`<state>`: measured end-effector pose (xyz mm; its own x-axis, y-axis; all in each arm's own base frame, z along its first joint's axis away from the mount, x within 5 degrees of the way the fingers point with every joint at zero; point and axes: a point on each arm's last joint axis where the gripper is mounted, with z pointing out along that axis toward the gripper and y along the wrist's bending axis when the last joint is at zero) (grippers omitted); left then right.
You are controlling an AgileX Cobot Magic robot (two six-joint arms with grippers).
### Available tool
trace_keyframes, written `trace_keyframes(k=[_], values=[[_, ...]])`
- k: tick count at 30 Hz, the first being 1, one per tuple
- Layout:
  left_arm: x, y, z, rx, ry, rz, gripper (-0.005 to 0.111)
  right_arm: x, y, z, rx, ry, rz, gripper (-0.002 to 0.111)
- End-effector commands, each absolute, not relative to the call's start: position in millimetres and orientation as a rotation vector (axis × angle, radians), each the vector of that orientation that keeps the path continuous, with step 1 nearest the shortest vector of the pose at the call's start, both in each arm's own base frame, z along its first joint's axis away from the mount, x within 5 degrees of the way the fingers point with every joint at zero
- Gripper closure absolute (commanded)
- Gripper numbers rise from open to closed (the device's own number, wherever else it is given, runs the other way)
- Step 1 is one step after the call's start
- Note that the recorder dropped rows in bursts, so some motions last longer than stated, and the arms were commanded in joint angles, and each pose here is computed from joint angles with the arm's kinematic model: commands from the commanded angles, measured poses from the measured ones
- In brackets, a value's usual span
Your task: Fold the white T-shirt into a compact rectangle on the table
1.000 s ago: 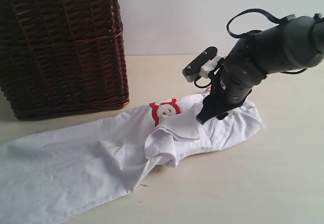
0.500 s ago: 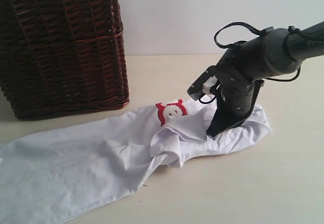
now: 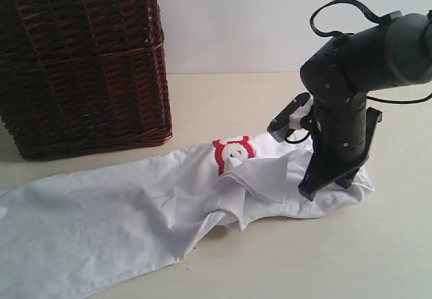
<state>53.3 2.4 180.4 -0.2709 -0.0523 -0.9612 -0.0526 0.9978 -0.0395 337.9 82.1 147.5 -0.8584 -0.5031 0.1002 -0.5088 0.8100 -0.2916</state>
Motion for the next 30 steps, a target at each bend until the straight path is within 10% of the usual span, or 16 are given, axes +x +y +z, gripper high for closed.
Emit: trace_keyframes(k=[1,8,16,30], values=[[53.2,2.4,181.5,-0.081,1.833,-0.002,0.107,323.6,78.4,159.1,0.837,-2.918,0.435,0.108],[53.2,2.4,181.5,-0.081,1.833,-0.002,0.107,309.1,75.5,159.0,0.849,-2.843,0.399,0.106],[53.2,2.4,181.5,-0.081,1.833,-0.002,0.107,311.8,66.7,149.2,0.785,-2.831,0.562,0.073],[53.2,2.4,181.5,-0.081,1.833,-0.002,0.107,303.0,110.5,192.2,1.041,-3.035,0.587,0.075]])
